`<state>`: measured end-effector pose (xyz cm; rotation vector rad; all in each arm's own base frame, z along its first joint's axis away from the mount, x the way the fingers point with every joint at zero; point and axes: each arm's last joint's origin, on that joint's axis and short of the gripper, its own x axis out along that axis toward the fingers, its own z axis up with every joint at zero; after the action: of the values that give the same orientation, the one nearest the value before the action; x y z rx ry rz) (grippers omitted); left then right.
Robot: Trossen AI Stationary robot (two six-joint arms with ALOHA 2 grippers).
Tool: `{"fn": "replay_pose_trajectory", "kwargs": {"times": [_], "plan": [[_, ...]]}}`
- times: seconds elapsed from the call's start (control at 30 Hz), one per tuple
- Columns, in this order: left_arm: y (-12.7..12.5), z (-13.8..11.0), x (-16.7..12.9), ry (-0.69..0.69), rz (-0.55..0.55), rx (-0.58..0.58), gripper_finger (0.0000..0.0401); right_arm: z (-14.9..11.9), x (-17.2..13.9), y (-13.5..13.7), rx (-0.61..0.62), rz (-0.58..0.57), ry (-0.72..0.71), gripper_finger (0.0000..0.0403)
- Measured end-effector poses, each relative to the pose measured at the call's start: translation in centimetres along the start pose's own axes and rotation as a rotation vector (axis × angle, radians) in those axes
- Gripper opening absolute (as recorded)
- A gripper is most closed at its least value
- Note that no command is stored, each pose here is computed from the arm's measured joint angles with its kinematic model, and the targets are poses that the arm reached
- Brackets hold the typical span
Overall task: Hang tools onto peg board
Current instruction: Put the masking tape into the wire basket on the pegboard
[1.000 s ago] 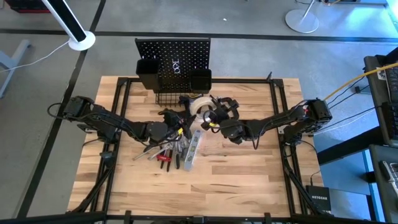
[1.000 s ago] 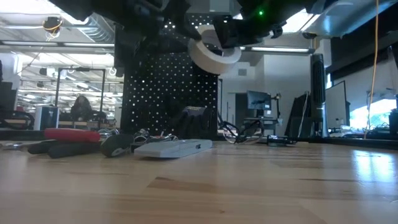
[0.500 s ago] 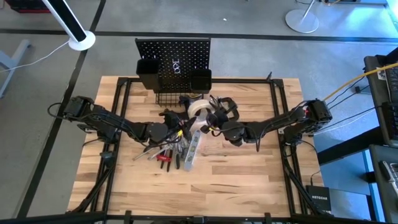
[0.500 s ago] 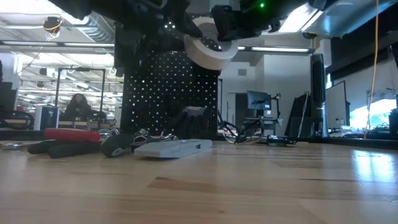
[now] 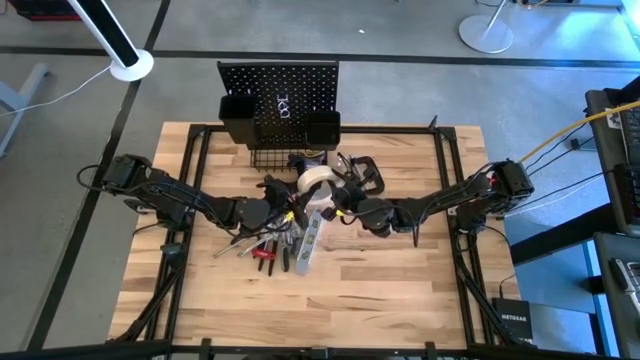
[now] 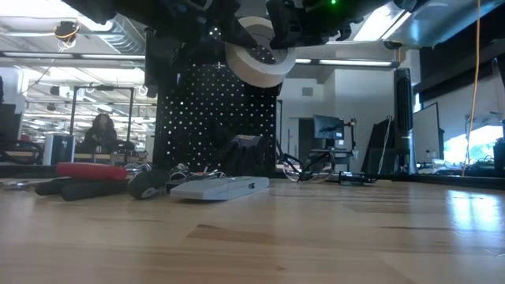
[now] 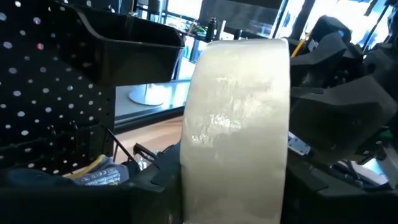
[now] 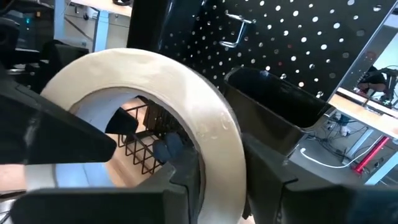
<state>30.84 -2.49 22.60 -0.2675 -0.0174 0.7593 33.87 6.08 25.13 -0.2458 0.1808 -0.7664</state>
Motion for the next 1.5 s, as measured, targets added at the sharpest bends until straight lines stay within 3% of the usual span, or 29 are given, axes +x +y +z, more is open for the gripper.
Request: {"fn": "replay_pose_trajectory", "kwargs": {"times": [0.33, 0.7, 0.97, 1.17, 1.33, 1.5], "plan": [[0.2, -0.4, -0.1, 0.003, 0.058, 0.133, 0.0150, 0.3, -0.3, 0.1, 0.010, 0.007, -0.010, 0.0151], [-0.4, 0.6, -3.6, 0.091, -0.039, 0.310, 0.0149, 1.6, -3.4, 0.2, -0.112, 0.067, -0.025, 0.0167], [3.1, 2.7, -7.0, 0.264, -0.023, 0.488, 0.0149, 0.9, -6.0, -0.4, -0.221, 0.169, 0.067, 0.0167], [5.2, 3.8, -6.1, 0.312, 0.007, 0.672, 0.0149, -1.0, -5.5, -0.6, -0.220, 0.266, 0.190, 0.0168], [6.2, 3.8, -4.6, 0.344, 0.049, 0.880, 0.0149, -2.8, -4.8, -1.0, -0.197, 0.258, 0.245, 0.0168], [7.6, 3.3, -2.6, 0.398, 0.158, 0.998, 0.0149, -4.5, -4.6, -1.4, -0.167, 0.243, 0.279, 0.0168]]}}
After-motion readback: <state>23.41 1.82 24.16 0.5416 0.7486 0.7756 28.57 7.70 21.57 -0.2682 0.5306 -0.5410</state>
